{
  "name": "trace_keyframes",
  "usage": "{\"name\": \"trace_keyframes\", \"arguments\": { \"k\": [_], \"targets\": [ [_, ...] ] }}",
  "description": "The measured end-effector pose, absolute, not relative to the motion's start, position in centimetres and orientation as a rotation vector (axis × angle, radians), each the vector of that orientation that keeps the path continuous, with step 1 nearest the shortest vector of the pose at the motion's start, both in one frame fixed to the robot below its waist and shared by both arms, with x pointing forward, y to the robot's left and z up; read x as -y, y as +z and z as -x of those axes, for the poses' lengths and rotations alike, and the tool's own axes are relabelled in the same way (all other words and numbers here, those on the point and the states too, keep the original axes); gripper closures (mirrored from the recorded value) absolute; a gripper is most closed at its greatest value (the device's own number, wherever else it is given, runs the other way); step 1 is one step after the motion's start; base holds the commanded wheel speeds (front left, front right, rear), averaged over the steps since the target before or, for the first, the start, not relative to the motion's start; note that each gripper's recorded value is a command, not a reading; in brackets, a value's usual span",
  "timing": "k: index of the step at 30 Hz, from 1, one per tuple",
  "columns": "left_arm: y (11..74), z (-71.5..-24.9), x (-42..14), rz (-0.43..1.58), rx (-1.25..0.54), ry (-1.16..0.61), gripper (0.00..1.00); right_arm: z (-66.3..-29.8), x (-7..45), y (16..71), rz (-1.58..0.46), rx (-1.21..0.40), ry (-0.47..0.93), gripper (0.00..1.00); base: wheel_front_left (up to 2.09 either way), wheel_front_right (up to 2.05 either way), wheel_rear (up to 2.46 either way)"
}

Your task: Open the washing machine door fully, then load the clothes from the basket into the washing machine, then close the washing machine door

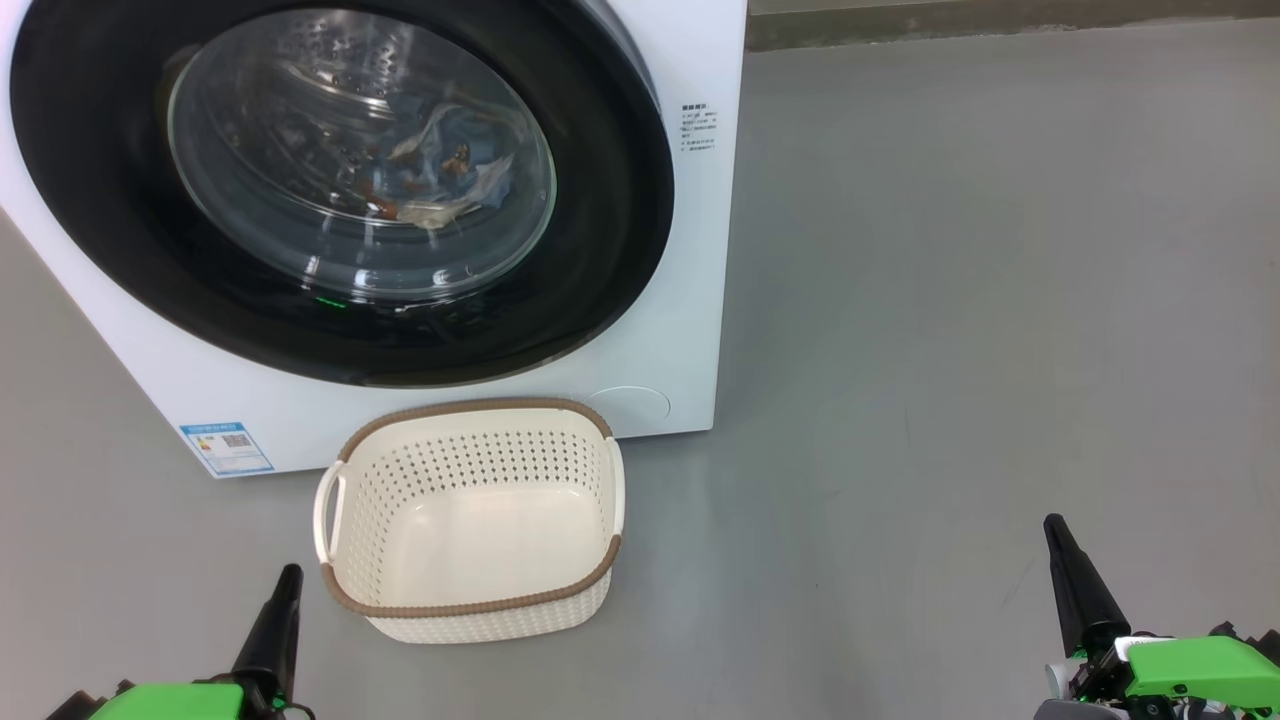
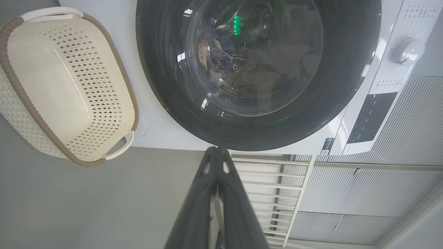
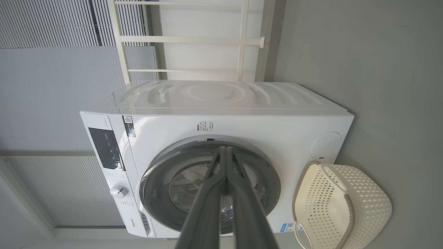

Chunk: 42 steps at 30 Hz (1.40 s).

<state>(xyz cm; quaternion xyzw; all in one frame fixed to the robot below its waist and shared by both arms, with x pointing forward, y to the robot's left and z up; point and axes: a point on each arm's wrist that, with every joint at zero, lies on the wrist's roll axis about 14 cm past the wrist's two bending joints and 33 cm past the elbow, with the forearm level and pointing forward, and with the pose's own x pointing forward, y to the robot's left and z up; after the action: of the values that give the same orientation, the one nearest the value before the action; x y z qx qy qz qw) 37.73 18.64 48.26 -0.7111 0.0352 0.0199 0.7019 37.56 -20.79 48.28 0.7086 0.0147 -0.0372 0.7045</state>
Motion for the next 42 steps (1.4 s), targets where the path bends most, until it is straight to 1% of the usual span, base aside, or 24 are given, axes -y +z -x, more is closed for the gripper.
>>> {"name": "trace_keyframes", "arguments": {
  "k": [42],
  "targets": [
    [48.26,-37.73,-18.70,1.581,-0.078,0.044,1.00,-37.54,20.78,48.25,-1.581,-0.035,-0.082,1.00,0.00,0.00,0.00]
  ]
}}
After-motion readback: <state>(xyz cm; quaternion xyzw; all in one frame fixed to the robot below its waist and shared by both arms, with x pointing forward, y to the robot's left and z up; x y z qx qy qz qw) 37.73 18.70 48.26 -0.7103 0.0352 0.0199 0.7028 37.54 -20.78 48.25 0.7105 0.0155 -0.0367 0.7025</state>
